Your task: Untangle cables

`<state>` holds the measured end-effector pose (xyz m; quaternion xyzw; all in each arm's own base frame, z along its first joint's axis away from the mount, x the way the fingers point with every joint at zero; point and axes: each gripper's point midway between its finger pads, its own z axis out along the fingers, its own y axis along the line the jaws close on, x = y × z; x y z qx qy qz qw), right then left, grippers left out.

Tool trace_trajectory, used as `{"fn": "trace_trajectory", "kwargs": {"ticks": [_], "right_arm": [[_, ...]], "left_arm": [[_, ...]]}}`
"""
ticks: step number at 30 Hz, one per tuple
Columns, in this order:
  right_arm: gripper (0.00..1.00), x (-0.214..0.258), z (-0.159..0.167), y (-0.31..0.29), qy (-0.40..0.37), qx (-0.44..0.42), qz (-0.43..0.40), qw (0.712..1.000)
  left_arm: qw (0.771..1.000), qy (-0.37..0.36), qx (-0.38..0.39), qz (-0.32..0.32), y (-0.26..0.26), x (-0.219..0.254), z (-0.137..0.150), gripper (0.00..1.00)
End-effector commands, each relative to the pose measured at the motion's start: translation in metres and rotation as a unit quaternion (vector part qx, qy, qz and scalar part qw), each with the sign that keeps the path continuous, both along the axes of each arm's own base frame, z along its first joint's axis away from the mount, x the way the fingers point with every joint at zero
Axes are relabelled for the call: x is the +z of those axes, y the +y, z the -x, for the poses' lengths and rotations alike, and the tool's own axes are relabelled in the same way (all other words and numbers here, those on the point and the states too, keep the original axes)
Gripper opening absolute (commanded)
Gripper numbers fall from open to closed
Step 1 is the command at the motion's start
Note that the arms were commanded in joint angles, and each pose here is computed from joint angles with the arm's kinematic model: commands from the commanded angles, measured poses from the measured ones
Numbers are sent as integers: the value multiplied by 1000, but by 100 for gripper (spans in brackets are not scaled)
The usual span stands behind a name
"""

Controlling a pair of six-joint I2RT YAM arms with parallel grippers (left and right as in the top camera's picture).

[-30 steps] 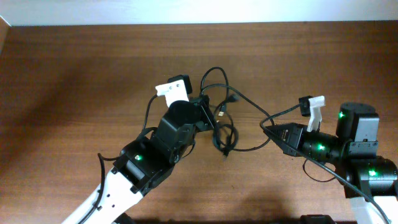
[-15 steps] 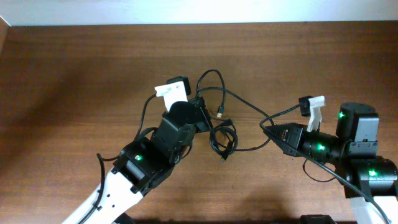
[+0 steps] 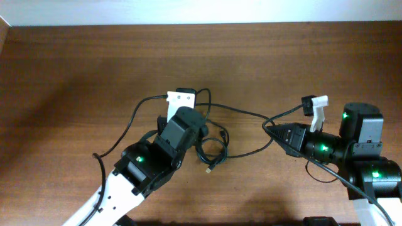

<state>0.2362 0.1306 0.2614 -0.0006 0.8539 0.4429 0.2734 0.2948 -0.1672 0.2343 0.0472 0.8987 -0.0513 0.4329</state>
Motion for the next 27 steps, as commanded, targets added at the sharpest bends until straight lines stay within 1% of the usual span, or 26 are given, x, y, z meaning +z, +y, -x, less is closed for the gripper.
{"fn": "trace_trajectory", "kwargs": {"ticks": [1,5,12,17,23,25,27], "right_arm": [[4,7,-2,0,-16,1,6,1000],[4,8,-4,0,-22,0,6,1000],[4,5,-13,-9,-32,-26,30,999],[4,7,-16,-9,-40,-27,30,998],[4,12,-17,-7,-49,-22,25,998],[4,16,-11,1,-47,3,3,999],[4,19,-6,8,-40,30,-22,999]], "left_arm": [[994,-44,64,-72,36,17,-9,0],[994,-32,65,-87,41,12,-5,0],[990,10,60,-130,54,-5,9,0],[985,18,71,-157,65,-8,14,0],[984,23,70,-161,66,-10,16,0],[985,21,69,-157,65,-9,15,0],[987,16,78,-139,62,-7,13,0]]}}
